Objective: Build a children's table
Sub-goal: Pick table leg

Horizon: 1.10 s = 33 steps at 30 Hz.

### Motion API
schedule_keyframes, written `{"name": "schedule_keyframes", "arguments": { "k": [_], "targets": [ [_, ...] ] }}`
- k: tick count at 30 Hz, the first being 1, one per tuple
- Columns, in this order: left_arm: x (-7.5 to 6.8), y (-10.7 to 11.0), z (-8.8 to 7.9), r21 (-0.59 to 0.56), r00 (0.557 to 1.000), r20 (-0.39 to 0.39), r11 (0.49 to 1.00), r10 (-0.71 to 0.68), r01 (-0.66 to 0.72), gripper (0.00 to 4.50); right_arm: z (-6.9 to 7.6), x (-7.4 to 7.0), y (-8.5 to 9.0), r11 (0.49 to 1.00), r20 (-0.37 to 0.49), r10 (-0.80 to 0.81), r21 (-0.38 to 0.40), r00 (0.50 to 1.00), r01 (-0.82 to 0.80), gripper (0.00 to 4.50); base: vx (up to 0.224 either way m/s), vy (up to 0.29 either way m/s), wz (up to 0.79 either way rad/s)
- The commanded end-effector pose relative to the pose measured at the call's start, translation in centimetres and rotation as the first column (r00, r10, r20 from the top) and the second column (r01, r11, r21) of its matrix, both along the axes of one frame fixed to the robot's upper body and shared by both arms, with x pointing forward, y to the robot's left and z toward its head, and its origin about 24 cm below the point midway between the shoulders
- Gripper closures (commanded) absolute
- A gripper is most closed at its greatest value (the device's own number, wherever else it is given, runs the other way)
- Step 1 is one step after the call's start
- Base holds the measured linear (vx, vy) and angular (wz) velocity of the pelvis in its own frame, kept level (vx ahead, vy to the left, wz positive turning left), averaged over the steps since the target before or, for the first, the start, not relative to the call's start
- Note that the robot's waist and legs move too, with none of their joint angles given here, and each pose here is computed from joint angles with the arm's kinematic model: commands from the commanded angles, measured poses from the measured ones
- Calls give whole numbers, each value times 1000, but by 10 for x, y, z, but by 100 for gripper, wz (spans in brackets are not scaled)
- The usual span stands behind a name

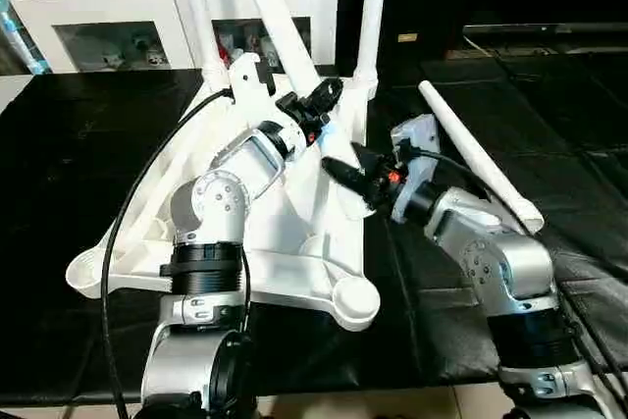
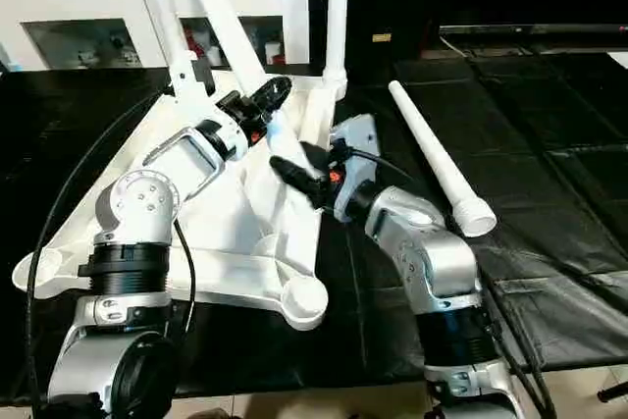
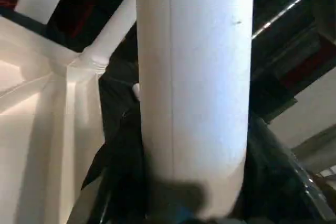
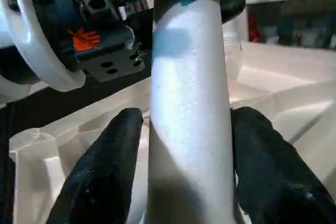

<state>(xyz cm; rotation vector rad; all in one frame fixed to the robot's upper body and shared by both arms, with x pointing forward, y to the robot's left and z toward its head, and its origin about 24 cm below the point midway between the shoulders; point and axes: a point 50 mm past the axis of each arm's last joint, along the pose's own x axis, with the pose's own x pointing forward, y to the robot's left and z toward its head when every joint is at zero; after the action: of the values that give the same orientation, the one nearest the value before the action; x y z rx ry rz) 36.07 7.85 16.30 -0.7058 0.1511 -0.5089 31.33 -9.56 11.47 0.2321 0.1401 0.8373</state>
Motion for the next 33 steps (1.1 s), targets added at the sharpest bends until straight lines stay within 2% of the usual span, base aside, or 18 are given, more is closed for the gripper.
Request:
{"name": "schedule_keyframes", "arguments": {
  "k": [1, 6, 9, 13, 15, 17, 22, 24, 27, 29, 33],
  "targets": [
    [4, 6, 12, 28, 998, 56, 999, 41, -43, 264, -1, 2, -1, 1000, -43, -29, -9, 999, 29, 140, 0, 0, 0],
    [6, 10, 13, 56, 996, 72, 997, 53, -57, 264, -3, 1, -4, 999, -49, -38, -27, 998, 36, 96, 0, 0, 0],
    [10, 19, 15, 120, 992, 101, 989, 70, -82, 264, -4, -2, -10, 996, 36, -4, -92, 999, 7, 66, 0, 0, 0],
    [13, 28, 17, 203, 988, 145, 975, 57, -86, 264, -1, -4, -19, 997, 30, 24, -69, 999, -22, 43, 0, 0, 0],
    [12, 29, 18, 226, 987, 158, 972, 32, -68, 264, 2, -3, -22, 995, 56, 17, -96, 998, -12, 16, 0, 0, 0],
    [12, 29, 19, 236, 986, 164, 971, 7, -46, 264, 3, -2, -25, 996, 55, 11, -91, 998, -6, 3, 0, 0, 0],
    [9, 26, 21, 274, 979, 188, 961, -81, 27, 264, 9, 5, -37, 995, 62, -38, -86, 997, 43, 0, 0, 0, 0],
    [5, 22, 23, 289, 968, 200, 953, -149, 87, 264, 18, 7, -40, 998, 83, 0, -58, 997, 5, 0, 0, 0, 0],
    [3, 20, 24, 292, 963, 204, 950, -176, 111, 264, 20, 8, -41, 999, 80, 1, -50, 997, 3, 0, 0, 0, 0],
    [-2, 16, 27, 290, 949, 219, 943, -229, 161, 264, 25, 7, -38, 998, 134, 56, -38, 989, -51, 0, 0, 0, 0],
    [-10, 8, 35, 263, 914, 246, 930, -323, 258, 264, 21, 7, -38, 988, 17, 146, -49, 989, -145, 0, 0, 0, 0]
  ]
}}
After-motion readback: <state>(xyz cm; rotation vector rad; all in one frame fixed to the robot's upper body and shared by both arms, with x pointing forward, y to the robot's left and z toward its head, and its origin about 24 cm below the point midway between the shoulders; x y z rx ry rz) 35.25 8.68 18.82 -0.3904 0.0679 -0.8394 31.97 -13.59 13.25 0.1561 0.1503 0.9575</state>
